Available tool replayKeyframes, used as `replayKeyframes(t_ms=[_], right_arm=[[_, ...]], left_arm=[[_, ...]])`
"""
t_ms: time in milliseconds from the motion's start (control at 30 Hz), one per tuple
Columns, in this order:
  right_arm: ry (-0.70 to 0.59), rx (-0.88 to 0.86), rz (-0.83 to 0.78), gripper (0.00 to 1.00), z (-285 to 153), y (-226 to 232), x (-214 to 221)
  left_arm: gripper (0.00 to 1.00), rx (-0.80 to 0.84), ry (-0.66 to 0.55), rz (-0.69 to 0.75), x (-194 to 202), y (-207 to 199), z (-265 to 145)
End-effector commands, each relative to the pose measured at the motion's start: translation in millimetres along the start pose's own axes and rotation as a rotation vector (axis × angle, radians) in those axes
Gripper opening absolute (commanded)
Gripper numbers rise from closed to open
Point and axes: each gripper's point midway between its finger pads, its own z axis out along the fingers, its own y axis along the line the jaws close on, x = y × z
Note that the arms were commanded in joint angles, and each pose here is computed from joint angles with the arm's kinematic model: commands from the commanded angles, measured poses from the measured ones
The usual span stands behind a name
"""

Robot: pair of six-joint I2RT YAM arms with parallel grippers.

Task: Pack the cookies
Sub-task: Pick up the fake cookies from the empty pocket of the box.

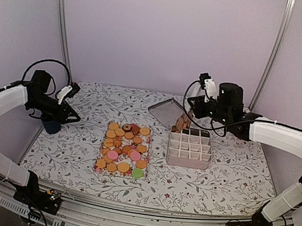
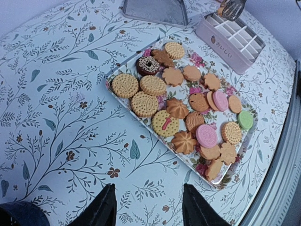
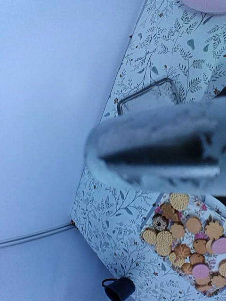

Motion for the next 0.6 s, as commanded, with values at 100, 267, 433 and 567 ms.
replayKeyframes(t_ms=[100,267,433,567], right_arm=[[-0.034,0.098,0.001,0.09,-17,-41,-9],[-0.009,0.088,-0.003,0.11,-6,-40,0],[0.001,0.089,-0.004,0.15,1,-41,3],[0.009,0.095,-0.011,0.17,6,-42,5]], left_arm=[[0.49,0.004,-0.020,-0.001,-4,-2,-5],[0.49,-0.003,-0.021,0.000,-5,-1,-6],[0.49,-0.008,-0.017,0.003,-4,-1,-6],[0.49,-0.003,-0.018,0.000,-4,-1,-6]])
